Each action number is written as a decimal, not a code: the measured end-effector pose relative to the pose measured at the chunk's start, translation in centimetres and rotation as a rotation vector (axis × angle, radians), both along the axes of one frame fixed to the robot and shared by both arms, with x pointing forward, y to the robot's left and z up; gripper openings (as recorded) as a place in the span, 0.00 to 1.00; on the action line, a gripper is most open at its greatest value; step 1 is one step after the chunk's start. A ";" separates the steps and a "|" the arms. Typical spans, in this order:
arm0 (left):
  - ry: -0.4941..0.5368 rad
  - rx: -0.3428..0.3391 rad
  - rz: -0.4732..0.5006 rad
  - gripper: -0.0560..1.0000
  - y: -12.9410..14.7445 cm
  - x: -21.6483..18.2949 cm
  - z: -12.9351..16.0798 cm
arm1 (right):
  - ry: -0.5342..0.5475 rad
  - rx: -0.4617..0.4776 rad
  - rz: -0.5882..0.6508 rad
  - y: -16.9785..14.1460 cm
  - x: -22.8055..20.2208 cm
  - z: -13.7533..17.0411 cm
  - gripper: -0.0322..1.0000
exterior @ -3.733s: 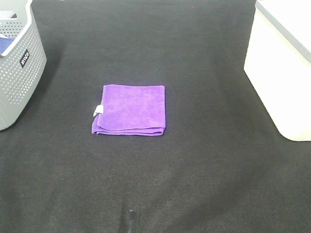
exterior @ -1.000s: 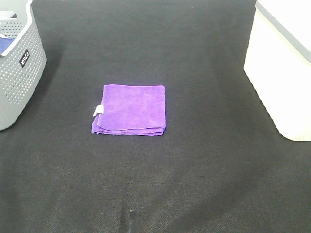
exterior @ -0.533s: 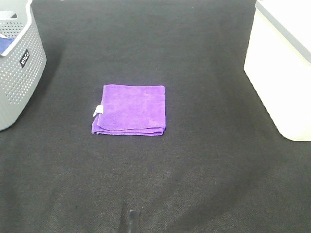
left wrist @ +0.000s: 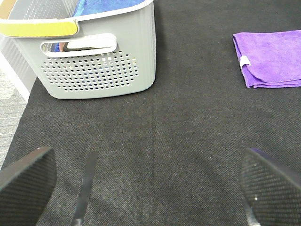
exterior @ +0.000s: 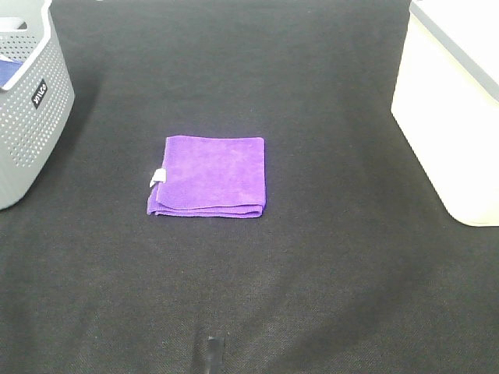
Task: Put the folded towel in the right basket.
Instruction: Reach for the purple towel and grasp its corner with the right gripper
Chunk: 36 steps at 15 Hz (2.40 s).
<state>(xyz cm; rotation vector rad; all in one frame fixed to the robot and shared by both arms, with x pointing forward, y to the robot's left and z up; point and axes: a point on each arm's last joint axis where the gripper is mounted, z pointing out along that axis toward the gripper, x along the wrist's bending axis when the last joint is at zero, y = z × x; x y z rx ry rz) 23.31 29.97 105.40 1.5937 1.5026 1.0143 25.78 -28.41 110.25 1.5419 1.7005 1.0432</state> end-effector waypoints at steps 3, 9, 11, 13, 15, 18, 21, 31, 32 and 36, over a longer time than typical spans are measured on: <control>0.000 0.000 0.000 0.99 0.0 0.0 0.0 | 0.235 0.109 0.050 0.8 10.1 7.1 0.99; 0.000 0.000 0.000 0.99 0.0 0.0 0.0 | 0.487 0.308 0.206 4.0 26.2 4.1 0.98; 0.000 0.000 0.000 0.99 0.0 0.0 0.0 | 0.557 0.313 0.254 7.4 31.2 0.5 0.98; 0.000 0.000 0.000 0.99 0.0 0.0 0.0 | 0.661 0.318 0.278 10.2 35.3 -4.3 0.97; 0.000 0.001 0.001 0.99 0.0 0.0 0.0 | 0.746 0.337 0.273 11.1 38.7 -8.9 0.97; 0.000 0.001 0.001 0.99 0.0 0.0 0.0 | 0.824 0.351 0.252 11.9 42.0 -14.5 0.97; 0.000 0.001 0.001 0.99 0.0 0.0 0.0 | 0.846 0.404 0.243 12.6 44.0 -17.5 0.96; 0.000 0.001 0.001 0.99 0.0 0.0 0.0 | 0.867 0.418 0.202 13.5 45.1 -22.5 0.95; 0.000 0.001 0.001 0.99 0.0 0.0 0.0 | 0.858 0.406 0.216 14.5 44.9 -22.7 0.95; 0.000 0.001 0.001 0.99 0.0 0.0 0.0 | 0.845 0.401 0.300 20.3 44.0 -24.0 0.90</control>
